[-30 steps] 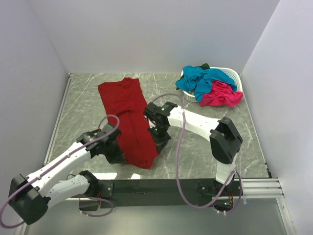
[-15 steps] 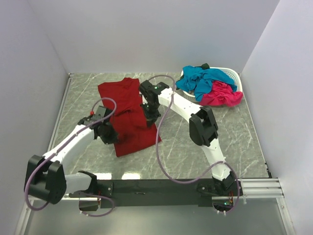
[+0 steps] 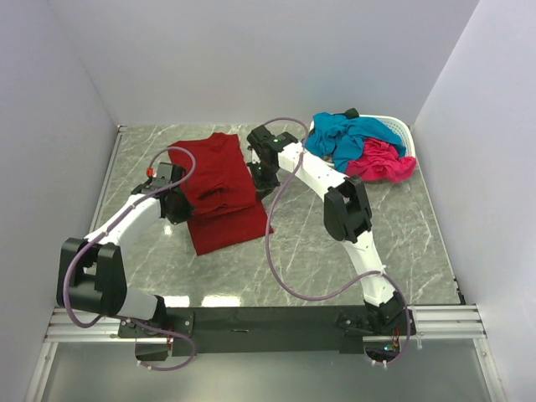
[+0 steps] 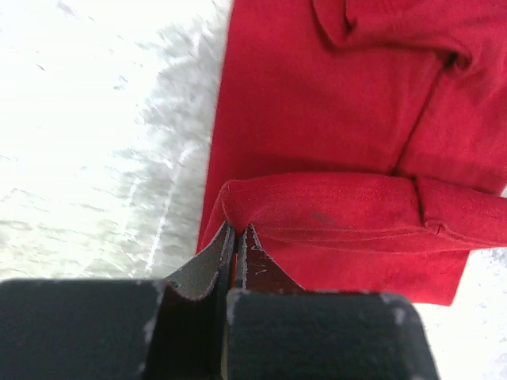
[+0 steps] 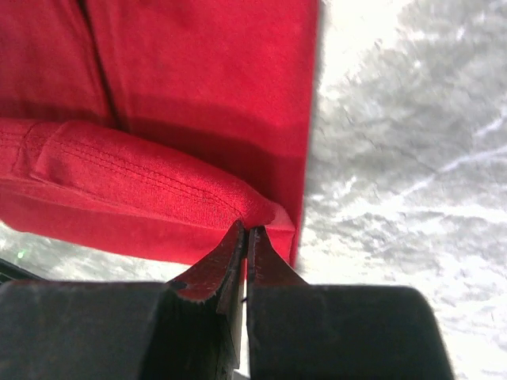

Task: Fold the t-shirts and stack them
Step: Fold the tshirt

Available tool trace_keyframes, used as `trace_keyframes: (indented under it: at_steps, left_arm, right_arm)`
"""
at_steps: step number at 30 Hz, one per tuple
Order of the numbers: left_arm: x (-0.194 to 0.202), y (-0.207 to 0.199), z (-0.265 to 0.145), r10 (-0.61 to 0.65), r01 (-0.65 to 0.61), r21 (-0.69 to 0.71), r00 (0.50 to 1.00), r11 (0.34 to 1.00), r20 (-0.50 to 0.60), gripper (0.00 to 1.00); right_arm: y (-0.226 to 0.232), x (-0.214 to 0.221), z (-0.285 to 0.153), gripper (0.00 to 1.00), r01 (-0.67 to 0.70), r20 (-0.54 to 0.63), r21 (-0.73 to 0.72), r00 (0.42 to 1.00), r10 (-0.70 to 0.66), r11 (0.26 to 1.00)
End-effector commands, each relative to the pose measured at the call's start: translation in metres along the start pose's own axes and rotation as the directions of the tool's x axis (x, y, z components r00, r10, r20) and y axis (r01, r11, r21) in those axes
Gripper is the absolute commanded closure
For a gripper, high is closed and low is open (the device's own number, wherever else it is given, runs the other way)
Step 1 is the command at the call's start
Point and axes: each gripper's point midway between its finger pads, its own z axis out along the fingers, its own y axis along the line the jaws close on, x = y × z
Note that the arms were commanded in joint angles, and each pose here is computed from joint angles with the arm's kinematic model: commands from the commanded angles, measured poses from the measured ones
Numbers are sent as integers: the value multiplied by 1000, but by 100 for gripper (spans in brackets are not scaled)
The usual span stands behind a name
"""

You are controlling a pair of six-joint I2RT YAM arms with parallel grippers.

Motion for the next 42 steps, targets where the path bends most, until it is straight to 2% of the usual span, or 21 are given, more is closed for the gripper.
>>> trace_keyframes:
  at_steps: [1,14,26,42]
  left_arm:
    - [-32,-6,-5,20,-22,15,995,1000,95,100]
    - [-52,-11,24,42,-46,42,995,998,94,100]
    - [-73,-24,29,72,-82,81,990,993,120,100]
    - [-63,-14,54,81,-85,52,994,995,77,100]
  right_arm:
    - [12,-26,-4,100,23,101,-27,995,-20,999]
    - [25,-60,4,100,20,198,-82,980,-4,996]
    - [13,-74,3,100,-9,255,-30,967,16,1000]
    - [9,-85,2,100,-32,283,-29,958,39,999]
